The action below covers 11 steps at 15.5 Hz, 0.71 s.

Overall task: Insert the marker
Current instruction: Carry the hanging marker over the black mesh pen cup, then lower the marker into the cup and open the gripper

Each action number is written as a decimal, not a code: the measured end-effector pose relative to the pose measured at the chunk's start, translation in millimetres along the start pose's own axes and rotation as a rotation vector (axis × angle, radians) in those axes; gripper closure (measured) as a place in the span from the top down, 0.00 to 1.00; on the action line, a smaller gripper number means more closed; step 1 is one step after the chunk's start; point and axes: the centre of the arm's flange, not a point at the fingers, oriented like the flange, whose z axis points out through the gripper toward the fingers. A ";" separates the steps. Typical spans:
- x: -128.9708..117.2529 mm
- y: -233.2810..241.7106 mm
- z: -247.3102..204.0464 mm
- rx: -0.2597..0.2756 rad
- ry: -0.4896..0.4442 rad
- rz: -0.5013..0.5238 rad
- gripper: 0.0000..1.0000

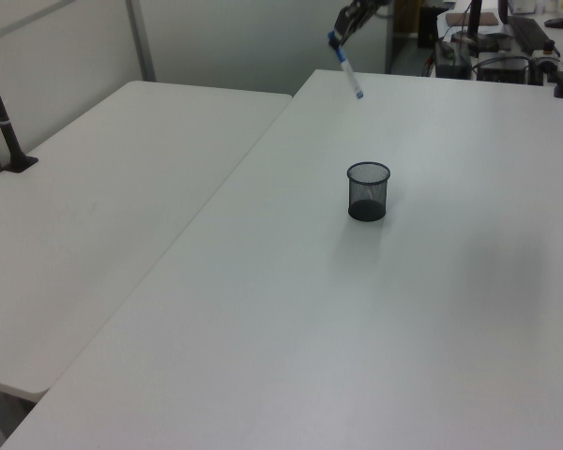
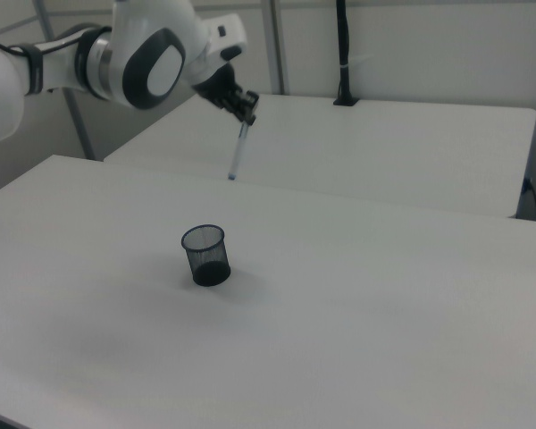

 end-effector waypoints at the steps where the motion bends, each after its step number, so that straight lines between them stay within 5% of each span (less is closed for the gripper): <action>1: -7.7 -13.3 8.5 0.011 -0.013 -0.011 0.18; 11: -57.7 -73.4 54.9 0.060 -0.018 -0.051 0.18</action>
